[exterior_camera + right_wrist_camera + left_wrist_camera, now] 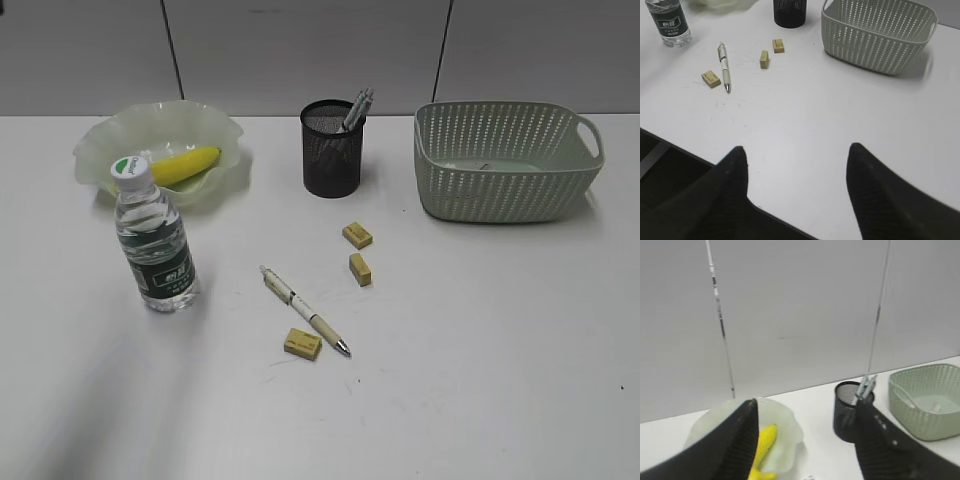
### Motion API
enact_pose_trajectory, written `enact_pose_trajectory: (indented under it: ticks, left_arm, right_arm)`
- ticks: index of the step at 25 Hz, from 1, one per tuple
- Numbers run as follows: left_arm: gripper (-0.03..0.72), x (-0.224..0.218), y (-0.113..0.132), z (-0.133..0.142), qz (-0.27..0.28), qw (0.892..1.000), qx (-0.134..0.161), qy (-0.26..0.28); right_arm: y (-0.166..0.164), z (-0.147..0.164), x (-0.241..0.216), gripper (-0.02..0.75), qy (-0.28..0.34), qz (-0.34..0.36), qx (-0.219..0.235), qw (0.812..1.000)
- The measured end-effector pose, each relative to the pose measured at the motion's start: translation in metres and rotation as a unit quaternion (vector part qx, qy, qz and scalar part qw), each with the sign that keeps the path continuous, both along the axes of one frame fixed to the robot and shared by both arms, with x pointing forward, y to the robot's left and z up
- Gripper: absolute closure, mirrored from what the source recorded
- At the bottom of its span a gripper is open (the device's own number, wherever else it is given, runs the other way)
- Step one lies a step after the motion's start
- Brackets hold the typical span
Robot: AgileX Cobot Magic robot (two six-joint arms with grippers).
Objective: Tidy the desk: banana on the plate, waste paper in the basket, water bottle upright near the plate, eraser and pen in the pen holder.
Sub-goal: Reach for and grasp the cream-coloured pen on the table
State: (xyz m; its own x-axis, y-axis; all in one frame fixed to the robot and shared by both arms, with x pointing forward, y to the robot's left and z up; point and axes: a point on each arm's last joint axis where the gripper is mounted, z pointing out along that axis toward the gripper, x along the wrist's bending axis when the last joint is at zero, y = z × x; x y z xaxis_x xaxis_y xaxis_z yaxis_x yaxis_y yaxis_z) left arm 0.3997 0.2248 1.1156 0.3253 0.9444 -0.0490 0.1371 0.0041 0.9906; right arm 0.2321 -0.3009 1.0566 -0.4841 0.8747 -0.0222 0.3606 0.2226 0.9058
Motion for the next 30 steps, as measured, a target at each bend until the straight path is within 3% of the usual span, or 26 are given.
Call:
enact_pose_trajectory:
  ticks: [2, 4, 7, 10, 12, 14, 17, 20, 25, 27, 30]
  left_arm:
    - [0.237, 0.0, 0.012, -0.003, 0.058, 0.998, 0.018, 0.002]
    - [0.237, 0.002, 0.027, -0.004, 0.135, 0.989, 0.063, -0.002]
    - [0.239, 0.003, 0.048, -0.009, 0.244, 0.957, 0.154, 0.017]
    - [0.239, 0.008, 0.054, -0.019, 0.284, 0.926, 0.245, 0.053]
    - [0.239, 0.011, 0.054, -0.025, 0.292, 0.913, 0.275, 0.071]
    - [0.244, 0.012, 0.051, -0.026, 0.292, 0.909, 0.286, 0.075]
    - [0.258, 0.013, 0.048, -0.016, 0.287, 0.915, 0.276, 0.063]
    - [0.264, 0.018, 0.039, -0.001, 0.252, 0.935, 0.249, 0.036]
    - [0.279, 0.024, 0.009, 0.03, 0.124, 0.985, 0.119, -0.026]
    - [0.279, 0.023, -0.007, 0.036, 0.05, 0.995, 0.082, -0.041]
    - [0.279, 0.023, -0.032, 0.034, -0.063, 0.997, 0.022, -0.034]
  right_arm:
    - [0.0, 0.0, 0.0, 0.245, 0.0, 0.0, 0.0, 1.0]
    - [0.0, 0.0, 0.0, 0.245, 0.0, 0.0, 0.0, 1.0]
    - [0.0, 0.0, 0.0, 0.245, 0.0, 0.0, 0.0, 1.0]
    - [0.0, 0.0, 0.0, 0.245, 0.0, 0.0, 0.0, 1.0]
    - [0.0, 0.0, 0.0, 0.245, 0.0, 0.0, 0.0, 1.0]
    - [0.0, 0.0, 0.0, 0.245, 0.0, 0.0, 0.0, 1.0]
    - [0.0, 0.0, 0.0, 0.245, -0.001, -0.001, -0.001, 1.0]
    - [0.0, 0.0, 0.0, 0.245, -0.001, -0.001, -0.002, 1.0]
    - [0.0, 0.0, 0.0, 0.245, 0.0, 0.0, 0.0, 1.0]
    - [0.0, 0.0, 0.0, 0.245, 0.0, 0.0, 0.0, 1.0]
    - [0.0, 0.0, 0.0, 0.245, 0.0, 0.0, 0.0, 1.0]
